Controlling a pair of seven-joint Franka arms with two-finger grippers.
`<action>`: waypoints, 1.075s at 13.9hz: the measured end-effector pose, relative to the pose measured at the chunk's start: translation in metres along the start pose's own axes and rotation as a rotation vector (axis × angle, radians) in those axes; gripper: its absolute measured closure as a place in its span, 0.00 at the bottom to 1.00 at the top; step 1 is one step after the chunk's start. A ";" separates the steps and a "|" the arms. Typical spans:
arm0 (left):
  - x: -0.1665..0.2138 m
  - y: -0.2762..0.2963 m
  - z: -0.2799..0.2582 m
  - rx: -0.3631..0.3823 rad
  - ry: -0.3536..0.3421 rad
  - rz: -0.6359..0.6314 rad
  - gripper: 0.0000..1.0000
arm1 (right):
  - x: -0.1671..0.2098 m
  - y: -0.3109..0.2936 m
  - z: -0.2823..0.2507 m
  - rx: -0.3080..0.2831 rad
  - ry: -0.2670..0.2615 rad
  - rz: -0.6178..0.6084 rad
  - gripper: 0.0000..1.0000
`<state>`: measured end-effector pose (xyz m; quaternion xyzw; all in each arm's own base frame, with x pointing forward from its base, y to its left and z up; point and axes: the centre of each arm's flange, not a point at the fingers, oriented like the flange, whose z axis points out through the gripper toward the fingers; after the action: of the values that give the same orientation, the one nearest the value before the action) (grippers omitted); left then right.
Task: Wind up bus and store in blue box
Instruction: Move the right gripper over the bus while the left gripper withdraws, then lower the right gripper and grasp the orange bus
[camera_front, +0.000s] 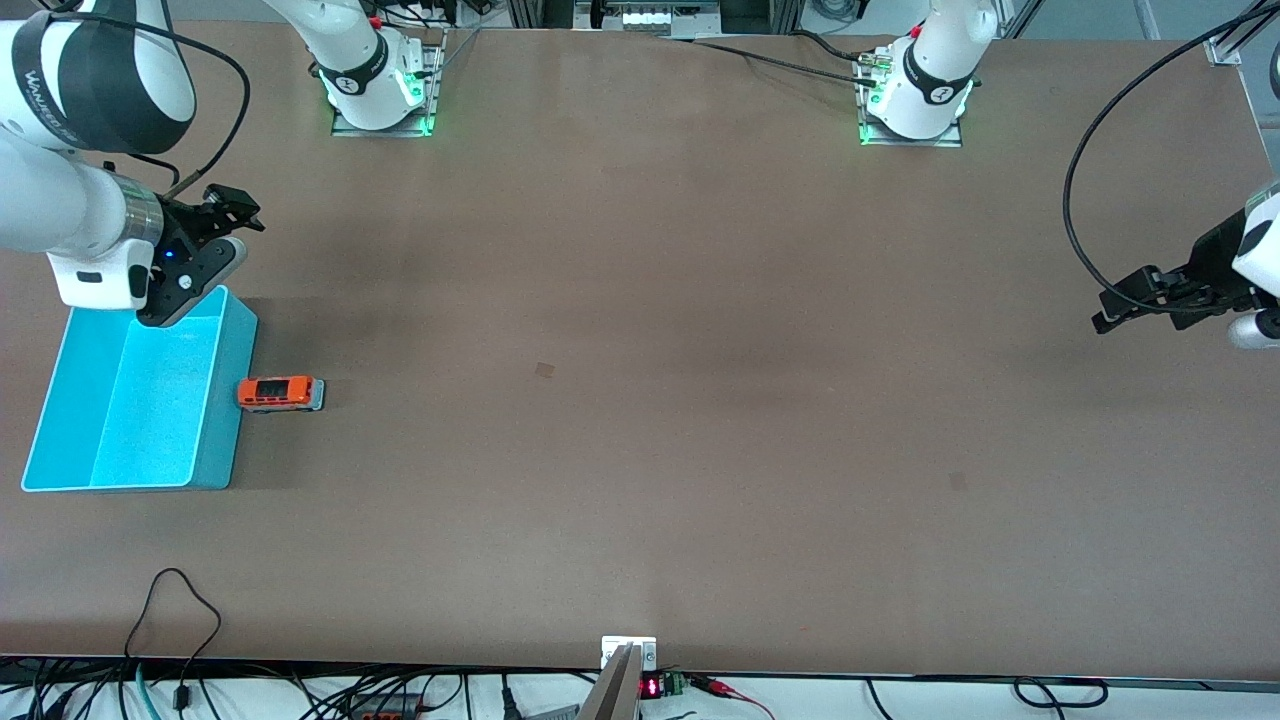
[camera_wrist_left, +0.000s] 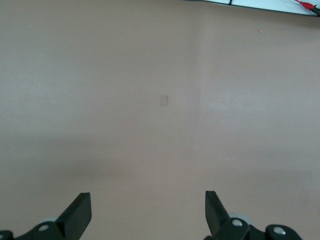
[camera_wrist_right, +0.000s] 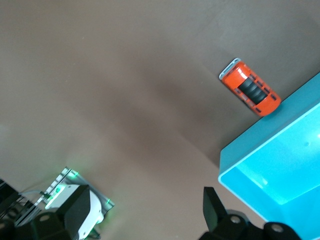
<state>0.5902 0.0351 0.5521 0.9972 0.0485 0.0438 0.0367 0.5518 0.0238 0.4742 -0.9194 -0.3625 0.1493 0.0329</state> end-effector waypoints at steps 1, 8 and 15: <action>-0.001 0.005 0.000 -0.001 -0.006 -0.005 0.00 | 0.001 0.002 0.002 -0.007 0.009 -0.002 0.00; -0.023 0.018 -0.028 0.029 -0.032 -0.001 0.00 | 0.003 0.056 0.070 -0.139 0.096 -0.383 0.00; -0.033 0.014 -0.040 0.033 -0.074 0.019 0.00 | 0.024 0.102 0.142 -0.233 0.062 -0.688 0.00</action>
<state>0.5550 0.0210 0.5903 0.9990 0.0385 0.0063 0.0218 0.5930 -0.0422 0.3152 -0.7455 -0.6638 0.0593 -0.0127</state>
